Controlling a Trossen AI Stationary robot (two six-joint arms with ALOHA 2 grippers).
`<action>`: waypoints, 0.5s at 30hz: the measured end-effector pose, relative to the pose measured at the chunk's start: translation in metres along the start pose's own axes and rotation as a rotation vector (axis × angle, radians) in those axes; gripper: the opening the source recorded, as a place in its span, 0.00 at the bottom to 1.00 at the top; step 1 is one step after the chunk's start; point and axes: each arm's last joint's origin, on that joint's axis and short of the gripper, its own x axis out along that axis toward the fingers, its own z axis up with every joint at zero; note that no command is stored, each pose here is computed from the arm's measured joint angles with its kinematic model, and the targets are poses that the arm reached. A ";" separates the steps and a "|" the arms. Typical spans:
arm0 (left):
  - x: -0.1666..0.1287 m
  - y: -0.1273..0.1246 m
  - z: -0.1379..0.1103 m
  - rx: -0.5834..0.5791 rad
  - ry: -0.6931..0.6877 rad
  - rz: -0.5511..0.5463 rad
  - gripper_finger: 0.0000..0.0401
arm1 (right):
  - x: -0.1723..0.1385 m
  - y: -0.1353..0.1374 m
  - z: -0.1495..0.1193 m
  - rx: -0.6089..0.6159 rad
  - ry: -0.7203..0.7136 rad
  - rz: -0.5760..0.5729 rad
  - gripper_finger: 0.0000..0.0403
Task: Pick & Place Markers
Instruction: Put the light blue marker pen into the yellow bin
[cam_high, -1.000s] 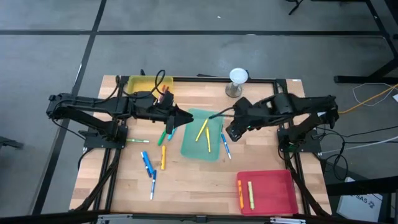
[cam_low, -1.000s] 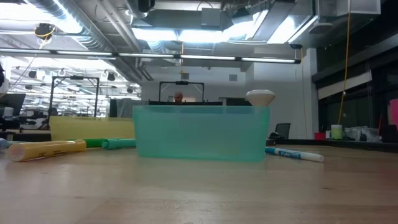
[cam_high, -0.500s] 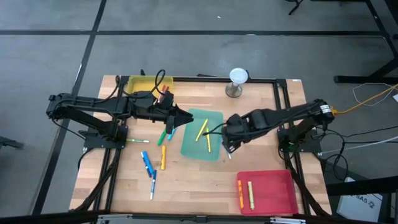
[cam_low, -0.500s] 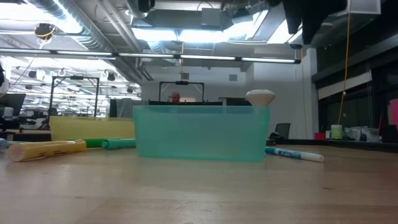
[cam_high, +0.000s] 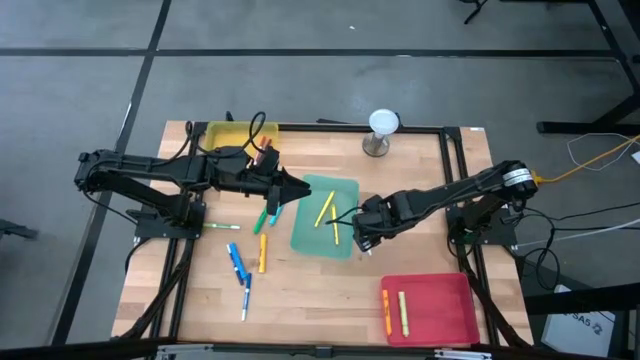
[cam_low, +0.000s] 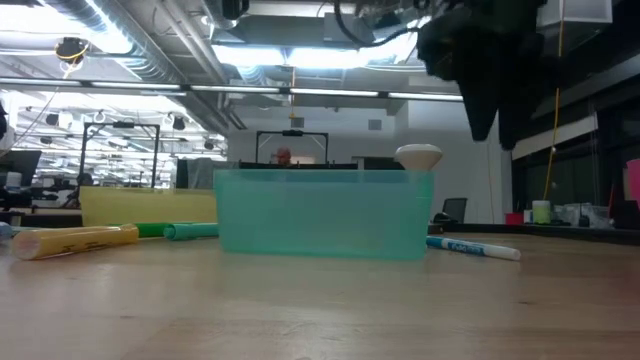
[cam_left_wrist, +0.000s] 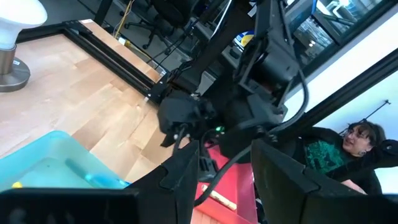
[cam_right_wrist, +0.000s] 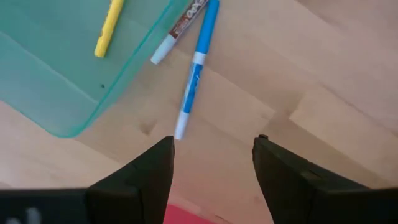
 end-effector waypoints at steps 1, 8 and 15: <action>0.000 0.000 0.000 -0.001 0.000 0.000 0.35 | 0.003 0.000 0.001 0.005 0.000 0.007 0.53; 0.000 0.000 0.000 -0.020 0.000 0.000 0.35 | 0.023 -0.003 0.006 0.034 -0.011 0.051 0.53; 0.000 0.000 0.000 -0.024 0.000 0.000 0.35 | 0.047 -0.008 0.002 0.042 -0.041 0.079 0.53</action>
